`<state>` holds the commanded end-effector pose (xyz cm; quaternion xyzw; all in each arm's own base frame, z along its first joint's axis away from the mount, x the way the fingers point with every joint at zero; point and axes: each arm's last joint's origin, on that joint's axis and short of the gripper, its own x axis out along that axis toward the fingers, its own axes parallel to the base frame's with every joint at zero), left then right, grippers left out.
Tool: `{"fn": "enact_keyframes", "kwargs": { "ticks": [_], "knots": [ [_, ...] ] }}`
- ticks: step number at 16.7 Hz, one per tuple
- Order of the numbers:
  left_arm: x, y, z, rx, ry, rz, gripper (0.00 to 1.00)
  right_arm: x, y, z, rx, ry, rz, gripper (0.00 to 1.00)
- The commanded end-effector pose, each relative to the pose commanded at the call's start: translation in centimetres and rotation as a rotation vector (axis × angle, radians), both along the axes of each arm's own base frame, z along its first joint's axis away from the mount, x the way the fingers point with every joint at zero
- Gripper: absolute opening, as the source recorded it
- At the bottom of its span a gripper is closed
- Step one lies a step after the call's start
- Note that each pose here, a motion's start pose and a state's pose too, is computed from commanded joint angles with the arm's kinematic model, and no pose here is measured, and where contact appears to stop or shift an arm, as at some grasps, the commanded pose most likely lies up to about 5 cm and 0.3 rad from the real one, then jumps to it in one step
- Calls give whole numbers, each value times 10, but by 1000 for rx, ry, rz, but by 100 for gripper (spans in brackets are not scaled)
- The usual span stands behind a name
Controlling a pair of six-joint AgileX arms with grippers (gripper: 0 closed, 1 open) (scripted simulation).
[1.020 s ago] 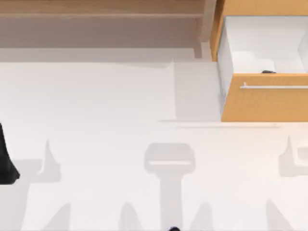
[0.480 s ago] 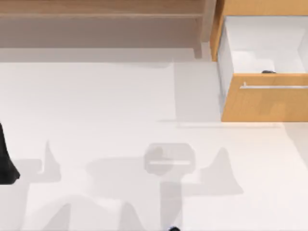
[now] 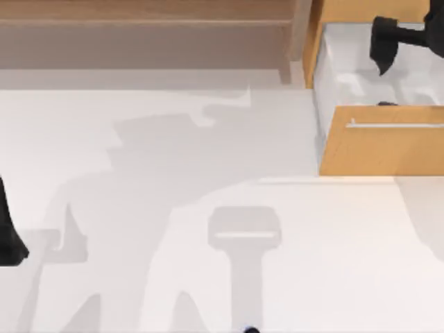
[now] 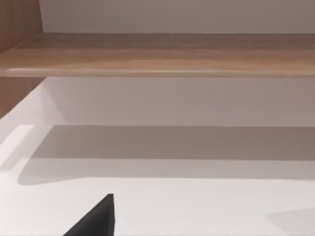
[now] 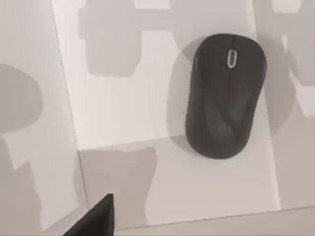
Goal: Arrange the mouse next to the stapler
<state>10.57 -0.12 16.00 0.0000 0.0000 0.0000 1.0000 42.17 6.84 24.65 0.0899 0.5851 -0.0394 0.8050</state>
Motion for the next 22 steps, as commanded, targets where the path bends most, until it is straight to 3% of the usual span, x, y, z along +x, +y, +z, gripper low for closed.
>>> {"fn": "enact_keyframes", "kwargs": {
  "ticks": [7,22],
  "knots": [
    [0,0,0,0,0,0,100,58,8,-71,-47,214,-107,100],
    [0,0,0,0,0,0,100,59,7,-93,-51,228,-118,100]
  ]
}}
